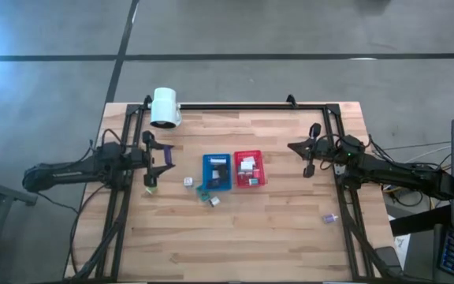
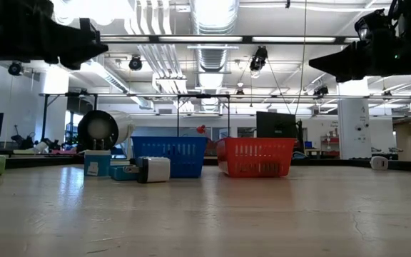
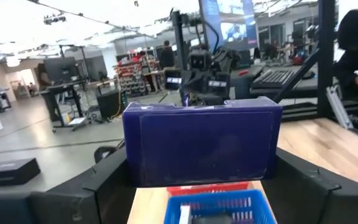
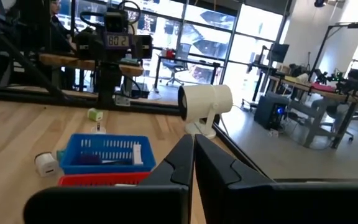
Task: Pick & Place Office items
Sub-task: Put the dark blue digital clock into the blue bin
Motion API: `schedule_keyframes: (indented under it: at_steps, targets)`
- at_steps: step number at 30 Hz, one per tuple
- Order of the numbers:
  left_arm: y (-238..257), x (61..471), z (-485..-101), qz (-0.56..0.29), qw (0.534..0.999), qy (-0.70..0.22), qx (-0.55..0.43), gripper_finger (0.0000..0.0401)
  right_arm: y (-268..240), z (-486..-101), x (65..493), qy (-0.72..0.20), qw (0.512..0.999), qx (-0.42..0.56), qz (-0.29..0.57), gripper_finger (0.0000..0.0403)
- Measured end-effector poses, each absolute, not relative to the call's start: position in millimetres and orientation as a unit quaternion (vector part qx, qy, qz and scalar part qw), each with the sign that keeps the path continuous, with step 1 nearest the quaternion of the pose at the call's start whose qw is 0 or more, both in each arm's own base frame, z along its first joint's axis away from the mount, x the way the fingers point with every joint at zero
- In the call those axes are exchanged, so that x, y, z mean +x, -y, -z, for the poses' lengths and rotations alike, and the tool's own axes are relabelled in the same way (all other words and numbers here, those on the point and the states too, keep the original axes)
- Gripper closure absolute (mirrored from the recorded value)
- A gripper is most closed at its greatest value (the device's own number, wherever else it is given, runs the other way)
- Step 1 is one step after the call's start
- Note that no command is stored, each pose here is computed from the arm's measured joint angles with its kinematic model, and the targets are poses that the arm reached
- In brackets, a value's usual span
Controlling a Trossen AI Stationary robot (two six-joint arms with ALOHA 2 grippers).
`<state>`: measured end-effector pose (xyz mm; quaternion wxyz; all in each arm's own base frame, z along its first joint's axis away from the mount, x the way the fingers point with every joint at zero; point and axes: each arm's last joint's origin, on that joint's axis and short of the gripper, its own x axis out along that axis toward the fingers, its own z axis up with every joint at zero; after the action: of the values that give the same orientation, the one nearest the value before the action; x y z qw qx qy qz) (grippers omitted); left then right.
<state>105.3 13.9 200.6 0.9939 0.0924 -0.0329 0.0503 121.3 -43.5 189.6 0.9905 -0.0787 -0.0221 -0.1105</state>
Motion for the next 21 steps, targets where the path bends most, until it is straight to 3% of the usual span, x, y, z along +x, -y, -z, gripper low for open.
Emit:
schedule_keyframes:
  at_steps: [17,21]
  targets:
    - [-18.0,105.2,-199.7,-0.038,0.995,0.027,0.091,0.0110,43.6,-189.6,121.3,0.022,0.991,-0.075,0.113,0.0394]
    - [-20.1,106.9,-204.1,-0.067,0.993,0.045,0.085,0.0110,43.6,-189.6,121.3,0.022,0.991,-0.074,0.113,0.0394]
